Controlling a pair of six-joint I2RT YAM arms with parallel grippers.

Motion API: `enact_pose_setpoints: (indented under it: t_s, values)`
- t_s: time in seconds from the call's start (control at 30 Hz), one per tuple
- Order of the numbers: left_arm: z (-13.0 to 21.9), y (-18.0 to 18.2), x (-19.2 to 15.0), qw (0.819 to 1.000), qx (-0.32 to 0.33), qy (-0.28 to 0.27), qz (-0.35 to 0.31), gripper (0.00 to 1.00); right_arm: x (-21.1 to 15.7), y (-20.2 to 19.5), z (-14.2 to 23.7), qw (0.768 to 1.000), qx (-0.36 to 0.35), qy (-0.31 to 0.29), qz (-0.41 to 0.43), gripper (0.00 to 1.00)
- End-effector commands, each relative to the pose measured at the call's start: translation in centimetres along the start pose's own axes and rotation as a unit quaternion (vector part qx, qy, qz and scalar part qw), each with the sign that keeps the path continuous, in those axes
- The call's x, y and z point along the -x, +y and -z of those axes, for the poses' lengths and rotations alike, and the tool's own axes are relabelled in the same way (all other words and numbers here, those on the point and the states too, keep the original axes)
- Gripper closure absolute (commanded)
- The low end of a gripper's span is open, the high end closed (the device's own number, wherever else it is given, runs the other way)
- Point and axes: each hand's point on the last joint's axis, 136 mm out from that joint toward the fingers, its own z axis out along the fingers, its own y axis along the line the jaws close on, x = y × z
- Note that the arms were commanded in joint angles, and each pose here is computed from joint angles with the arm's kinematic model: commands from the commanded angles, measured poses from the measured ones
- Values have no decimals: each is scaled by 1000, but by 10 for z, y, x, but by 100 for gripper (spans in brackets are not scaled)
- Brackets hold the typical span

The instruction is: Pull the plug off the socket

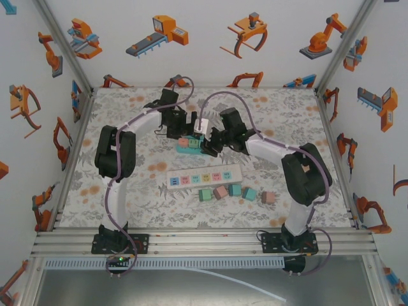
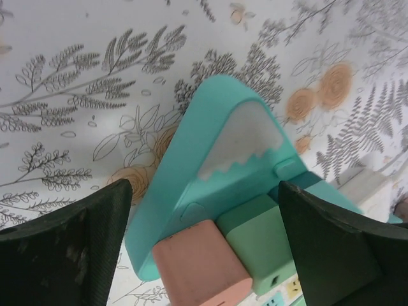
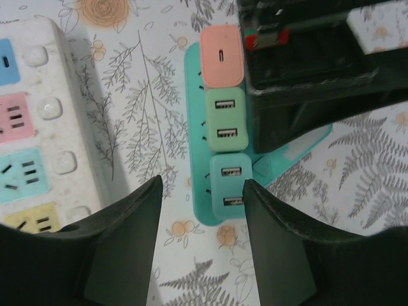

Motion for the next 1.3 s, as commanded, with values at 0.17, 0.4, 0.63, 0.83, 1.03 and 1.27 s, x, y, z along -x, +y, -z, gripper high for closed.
enact_pose_setpoints:
  t_s: [0.17, 0.4, 0.63, 0.83, 1.03, 1.27]
  values:
    - [11, 13, -20, 999, 10, 24, 32, 20, 5, -16, -9, 999, -2, 4, 32, 49]
    - [10, 10, -17, 999, -16, 24, 39, 20, -8, 6, -16, 997, 72, 2, 35, 49]
    - [4, 16, -24, 998, -7, 33, 51, 20, -21, 4, -23, 997, 69, 20, 33, 54]
    - [-3, 25, -42, 996, 4, 55, 65, 21, -20, -1, -26, 997, 65, 22, 35, 62]
    - [-7, 37, -58, 994, 27, 81, 74, 22, -15, -5, -29, 996, 73, 17, 46, 70]
    - [-10, 55, -73, 988, 72, 111, 81, 23, -3, -8, -29, 994, 83, 5, 70, 74]
